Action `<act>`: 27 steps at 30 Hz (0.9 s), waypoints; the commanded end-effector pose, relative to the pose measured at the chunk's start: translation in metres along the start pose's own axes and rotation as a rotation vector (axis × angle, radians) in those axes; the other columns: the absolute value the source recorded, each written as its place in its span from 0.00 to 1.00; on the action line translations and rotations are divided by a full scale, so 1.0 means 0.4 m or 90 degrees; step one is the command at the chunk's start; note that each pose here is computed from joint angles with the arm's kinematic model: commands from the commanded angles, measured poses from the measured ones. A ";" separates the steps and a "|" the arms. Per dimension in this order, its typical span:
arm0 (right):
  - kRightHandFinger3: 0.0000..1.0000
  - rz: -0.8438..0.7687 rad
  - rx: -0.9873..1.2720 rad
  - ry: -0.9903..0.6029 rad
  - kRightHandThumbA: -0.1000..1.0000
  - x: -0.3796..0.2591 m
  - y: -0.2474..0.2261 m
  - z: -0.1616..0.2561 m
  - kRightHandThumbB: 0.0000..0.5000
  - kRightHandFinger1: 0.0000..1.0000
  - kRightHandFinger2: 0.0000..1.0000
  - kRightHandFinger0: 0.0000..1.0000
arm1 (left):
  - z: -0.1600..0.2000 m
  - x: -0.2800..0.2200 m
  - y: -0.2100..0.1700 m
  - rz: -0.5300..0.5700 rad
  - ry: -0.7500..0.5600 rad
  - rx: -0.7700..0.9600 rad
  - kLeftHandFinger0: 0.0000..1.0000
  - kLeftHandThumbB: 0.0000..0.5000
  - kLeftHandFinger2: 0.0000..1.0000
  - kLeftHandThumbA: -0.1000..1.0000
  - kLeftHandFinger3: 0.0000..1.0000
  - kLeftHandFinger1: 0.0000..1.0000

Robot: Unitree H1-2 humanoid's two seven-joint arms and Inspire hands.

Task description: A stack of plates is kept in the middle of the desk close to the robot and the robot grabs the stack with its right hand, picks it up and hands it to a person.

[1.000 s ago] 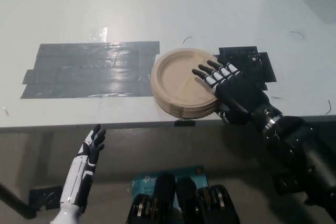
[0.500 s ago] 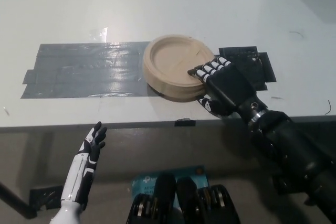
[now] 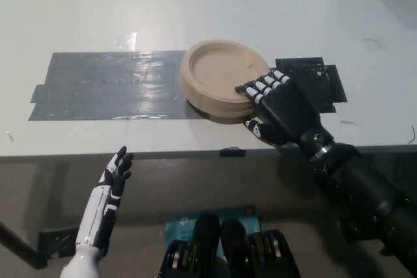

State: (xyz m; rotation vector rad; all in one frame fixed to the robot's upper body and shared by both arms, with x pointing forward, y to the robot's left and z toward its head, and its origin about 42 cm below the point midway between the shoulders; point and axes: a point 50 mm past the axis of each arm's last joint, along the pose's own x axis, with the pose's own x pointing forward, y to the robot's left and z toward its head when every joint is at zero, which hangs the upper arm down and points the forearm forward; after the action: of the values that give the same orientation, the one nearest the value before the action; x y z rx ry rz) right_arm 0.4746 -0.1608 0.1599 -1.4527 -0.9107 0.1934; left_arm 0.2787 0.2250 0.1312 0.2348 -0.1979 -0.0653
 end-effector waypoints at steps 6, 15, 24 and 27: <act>0.51 -0.189 -0.028 -0.060 0.00 0.073 -0.210 -0.048 0.67 0.00 0.02 0.00 | 0.017 0.015 0.011 -0.005 -0.025 0.008 1.00 0.00 1.00 1.00 1.00 1.00; 0.40 -0.225 -0.039 -0.100 0.00 0.087 -0.312 -0.021 0.75 0.00 0.07 0.00 | 0.018 0.012 0.010 -0.009 -0.024 0.012 1.00 0.00 1.00 1.00 1.00 1.00; 0.51 -0.169 -0.043 -0.108 0.00 0.107 -0.273 -0.018 0.81 0.00 0.06 0.00 | 0.021 0.014 0.008 -0.009 -0.027 0.011 1.00 0.00 1.00 1.00 1.00 1.00; 0.51 -0.162 -0.047 -0.108 0.00 0.120 -0.256 -0.021 0.79 0.00 0.06 0.00 | 0.023 0.015 0.006 -0.010 -0.028 0.007 1.00 0.00 1.00 1.00 1.00 1.00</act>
State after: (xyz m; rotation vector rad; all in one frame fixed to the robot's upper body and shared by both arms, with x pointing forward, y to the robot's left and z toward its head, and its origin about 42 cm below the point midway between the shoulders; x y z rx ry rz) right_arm 0.4547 -0.1664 0.2437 -1.3811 -1.1651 0.1184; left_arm 0.2793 0.2260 0.1317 0.2430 -0.1996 -0.0722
